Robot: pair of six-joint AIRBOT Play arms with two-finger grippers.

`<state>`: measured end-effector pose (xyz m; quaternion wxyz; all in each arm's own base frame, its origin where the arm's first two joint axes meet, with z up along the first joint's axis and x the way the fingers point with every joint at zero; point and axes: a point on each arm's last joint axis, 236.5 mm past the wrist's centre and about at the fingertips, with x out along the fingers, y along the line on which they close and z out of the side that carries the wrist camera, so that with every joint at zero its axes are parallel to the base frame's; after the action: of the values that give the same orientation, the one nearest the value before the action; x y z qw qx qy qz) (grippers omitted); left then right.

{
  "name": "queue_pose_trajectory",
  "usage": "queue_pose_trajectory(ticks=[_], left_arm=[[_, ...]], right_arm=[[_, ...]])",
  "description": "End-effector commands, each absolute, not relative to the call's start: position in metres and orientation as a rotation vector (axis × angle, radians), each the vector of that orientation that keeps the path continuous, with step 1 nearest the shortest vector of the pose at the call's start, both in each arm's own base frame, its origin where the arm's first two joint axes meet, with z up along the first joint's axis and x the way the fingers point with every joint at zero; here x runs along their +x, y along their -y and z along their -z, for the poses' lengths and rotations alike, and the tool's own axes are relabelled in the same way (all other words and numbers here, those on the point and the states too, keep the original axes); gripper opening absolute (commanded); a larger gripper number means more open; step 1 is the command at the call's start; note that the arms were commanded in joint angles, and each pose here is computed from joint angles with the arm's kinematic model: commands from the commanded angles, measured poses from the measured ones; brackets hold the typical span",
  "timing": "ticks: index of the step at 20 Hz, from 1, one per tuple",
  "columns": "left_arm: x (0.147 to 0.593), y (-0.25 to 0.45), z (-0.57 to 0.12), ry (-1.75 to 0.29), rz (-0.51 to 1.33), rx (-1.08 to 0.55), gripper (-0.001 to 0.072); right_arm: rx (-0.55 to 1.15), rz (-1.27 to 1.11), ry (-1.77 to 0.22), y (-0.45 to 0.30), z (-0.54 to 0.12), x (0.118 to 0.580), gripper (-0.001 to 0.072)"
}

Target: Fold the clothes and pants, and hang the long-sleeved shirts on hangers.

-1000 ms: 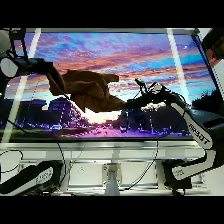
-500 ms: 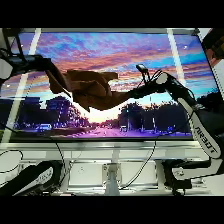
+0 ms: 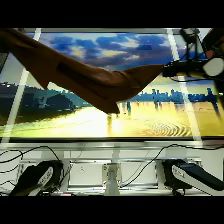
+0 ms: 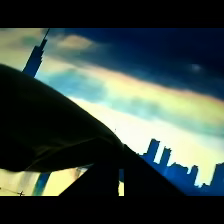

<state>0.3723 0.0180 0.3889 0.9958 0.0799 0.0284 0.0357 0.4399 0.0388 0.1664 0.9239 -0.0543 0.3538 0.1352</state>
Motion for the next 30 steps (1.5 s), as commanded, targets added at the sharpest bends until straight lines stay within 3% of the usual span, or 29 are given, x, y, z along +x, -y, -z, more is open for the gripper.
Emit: queue_pose_trajectory(ticks=[1,6,10,20,24,30], left_arm=[[0.342,-0.049,-0.411,-0.006,-0.174,0.187,0.0016],[0.334,-0.068,-0.378,-0.155,-0.225,0.171,0.0017],[0.322,-0.063,-0.386,-0.131,-0.213,0.153,0.0017],[0.224,-0.04,-0.357,-0.283,-0.174,-0.014,0.0017],[0.246,-0.011,-0.313,-0.399,-0.051,-0.099,0.0017],[0.324,0.0,-0.161,-0.62,-0.007,-0.247,0.0017]], right_arm=[[-0.109,-0.096,-0.657,0.033,-0.207,0.419,0.002],[-0.08,0.001,-0.681,0.073,-0.215,0.391,0.002],[-0.087,-0.021,-0.675,0.06,-0.231,0.366,0.002],[-0.189,0.012,-0.413,0.031,-0.326,0.275,0.002],[-0.114,-0.012,-0.393,0.03,-0.324,0.303,0.002],[0.08,-0.108,-0.646,0.037,-0.216,0.395,0.002]])
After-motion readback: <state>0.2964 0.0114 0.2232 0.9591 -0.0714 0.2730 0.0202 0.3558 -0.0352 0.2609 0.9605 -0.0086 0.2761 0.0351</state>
